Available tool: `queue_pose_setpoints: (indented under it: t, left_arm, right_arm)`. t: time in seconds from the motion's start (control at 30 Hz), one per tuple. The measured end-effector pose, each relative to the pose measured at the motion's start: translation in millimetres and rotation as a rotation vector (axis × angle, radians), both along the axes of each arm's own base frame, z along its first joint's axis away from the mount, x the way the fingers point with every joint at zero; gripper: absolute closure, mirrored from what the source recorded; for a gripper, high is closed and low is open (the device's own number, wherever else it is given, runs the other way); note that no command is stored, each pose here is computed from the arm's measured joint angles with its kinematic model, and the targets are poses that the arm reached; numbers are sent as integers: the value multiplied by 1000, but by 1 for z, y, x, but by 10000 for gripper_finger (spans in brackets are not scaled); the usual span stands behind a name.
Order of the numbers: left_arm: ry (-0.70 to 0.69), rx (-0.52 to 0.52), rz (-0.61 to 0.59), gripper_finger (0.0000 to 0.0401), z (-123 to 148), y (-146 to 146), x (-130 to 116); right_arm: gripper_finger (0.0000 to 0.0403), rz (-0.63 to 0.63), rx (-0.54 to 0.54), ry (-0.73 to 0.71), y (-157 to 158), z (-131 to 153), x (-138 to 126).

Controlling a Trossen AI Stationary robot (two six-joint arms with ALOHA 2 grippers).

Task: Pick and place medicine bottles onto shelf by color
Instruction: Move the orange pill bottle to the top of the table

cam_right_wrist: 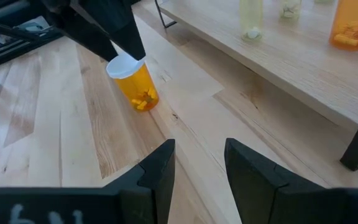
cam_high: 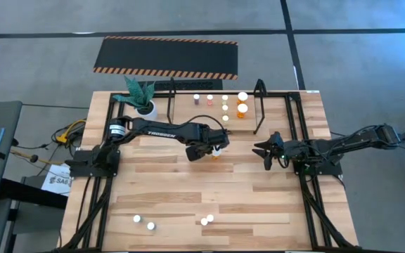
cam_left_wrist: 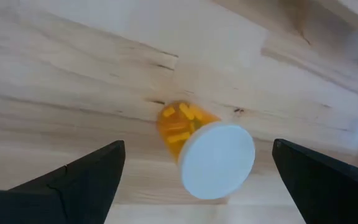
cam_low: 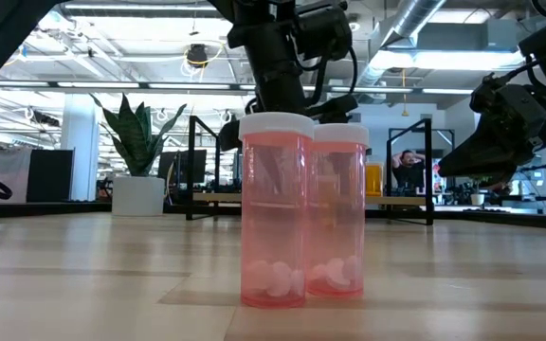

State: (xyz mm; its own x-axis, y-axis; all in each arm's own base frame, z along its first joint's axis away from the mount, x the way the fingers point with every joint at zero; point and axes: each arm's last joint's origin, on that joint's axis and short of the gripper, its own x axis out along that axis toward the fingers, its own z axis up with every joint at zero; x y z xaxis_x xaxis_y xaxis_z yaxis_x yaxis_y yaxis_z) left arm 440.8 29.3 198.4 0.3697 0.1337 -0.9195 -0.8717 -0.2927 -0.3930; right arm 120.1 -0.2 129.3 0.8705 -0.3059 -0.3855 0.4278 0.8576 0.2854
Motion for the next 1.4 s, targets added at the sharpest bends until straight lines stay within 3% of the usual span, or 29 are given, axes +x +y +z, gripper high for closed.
queue_pose_setpoints:
  t: [0.47, 0.67, 0.8, 0.87, 1.13, 1.4]
  left_arm:
    - [-42, -159, 311, 7, 0, 1, 0]
    - [-27, -308, 423, 7, -14, 7, 4]
    - [-14, -382, 429, 7, -22, 14, 6]
    - [-61, -382, 407, 8, -23, 17, 12]
    - [-26, -435, 441, 12, -32, 23, 13]
    - [-22, -436, 438, 72, -31, 23, 12]
  right_arm:
    - [241, 0, 0, 1, 0, 0, 0]
    - [241, 0, 0, 0, 0, 0, 0]
    - [241, 0, 0, -1, 0, 0, 0]
    - [241, 0, 0, 0, 0, 0, 0]
    - [241, 0, 0, 1, 0, 0, 0]
    - [241, 0, 0, 1, 0, 0, 0]
